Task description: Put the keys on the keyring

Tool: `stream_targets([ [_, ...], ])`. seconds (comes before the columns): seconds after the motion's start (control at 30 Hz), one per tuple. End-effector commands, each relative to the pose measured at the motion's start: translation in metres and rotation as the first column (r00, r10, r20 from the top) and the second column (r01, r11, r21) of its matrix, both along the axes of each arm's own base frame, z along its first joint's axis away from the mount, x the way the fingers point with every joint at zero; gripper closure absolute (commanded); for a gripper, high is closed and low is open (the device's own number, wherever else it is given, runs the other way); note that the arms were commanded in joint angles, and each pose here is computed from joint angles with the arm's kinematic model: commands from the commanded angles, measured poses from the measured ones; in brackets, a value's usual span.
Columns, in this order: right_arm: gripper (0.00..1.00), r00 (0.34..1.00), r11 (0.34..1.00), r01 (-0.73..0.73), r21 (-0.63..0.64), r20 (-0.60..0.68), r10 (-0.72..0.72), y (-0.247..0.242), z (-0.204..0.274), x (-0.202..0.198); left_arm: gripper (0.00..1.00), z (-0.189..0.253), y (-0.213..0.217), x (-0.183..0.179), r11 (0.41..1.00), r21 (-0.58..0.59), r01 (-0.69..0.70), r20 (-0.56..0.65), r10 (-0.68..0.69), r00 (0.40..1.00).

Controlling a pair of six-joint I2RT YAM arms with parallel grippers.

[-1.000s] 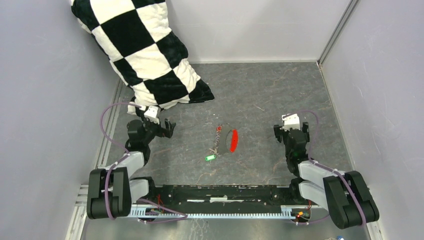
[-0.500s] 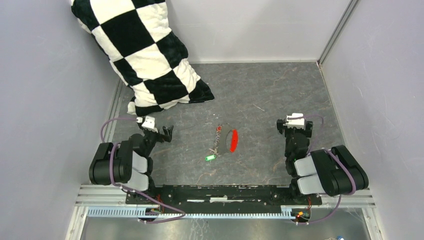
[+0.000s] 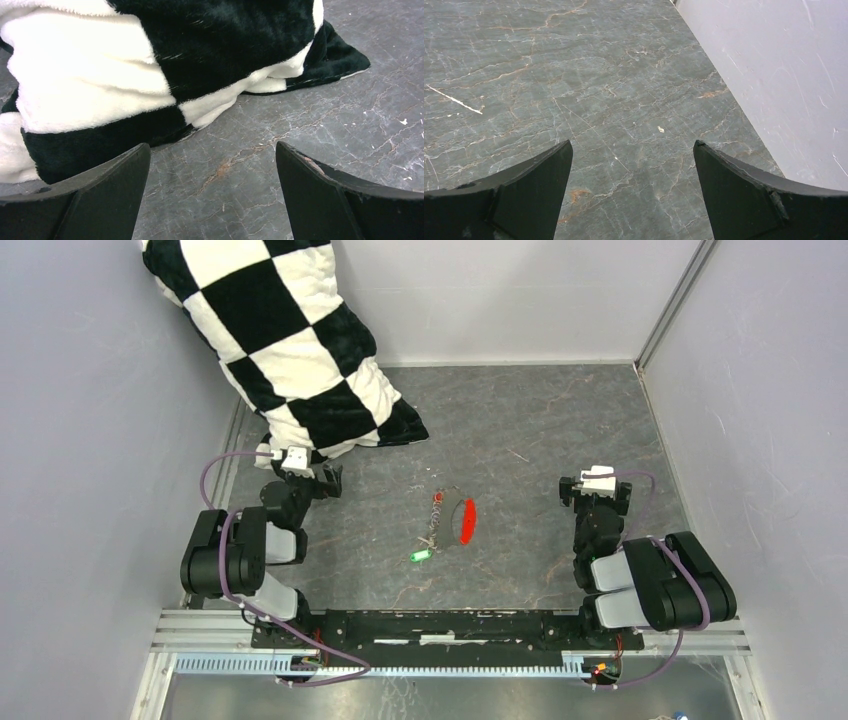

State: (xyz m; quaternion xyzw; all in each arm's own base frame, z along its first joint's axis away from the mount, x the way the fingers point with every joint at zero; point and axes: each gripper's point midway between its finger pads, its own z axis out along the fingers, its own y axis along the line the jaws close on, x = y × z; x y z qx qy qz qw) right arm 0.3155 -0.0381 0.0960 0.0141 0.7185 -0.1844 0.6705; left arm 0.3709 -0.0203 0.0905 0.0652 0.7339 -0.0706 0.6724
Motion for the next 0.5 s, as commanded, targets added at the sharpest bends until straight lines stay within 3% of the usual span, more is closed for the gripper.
stream_targets([
  [0.0,0.02,1.000,1.000,-0.003,0.009,-0.015,0.004,-0.0026,-0.0131,-0.0230,0.00,0.0037,0.0048,0.0004,1.000,0.001,-0.031,0.013,0.031,0.999],
  [0.47,0.02,1.000,1.000,-0.003,0.008,-0.017,0.003,-0.0027,-0.0136,-0.0232,0.00,0.0022,0.0039,0.0011,0.999,0.001,-0.035,0.006,0.035,0.999],
])
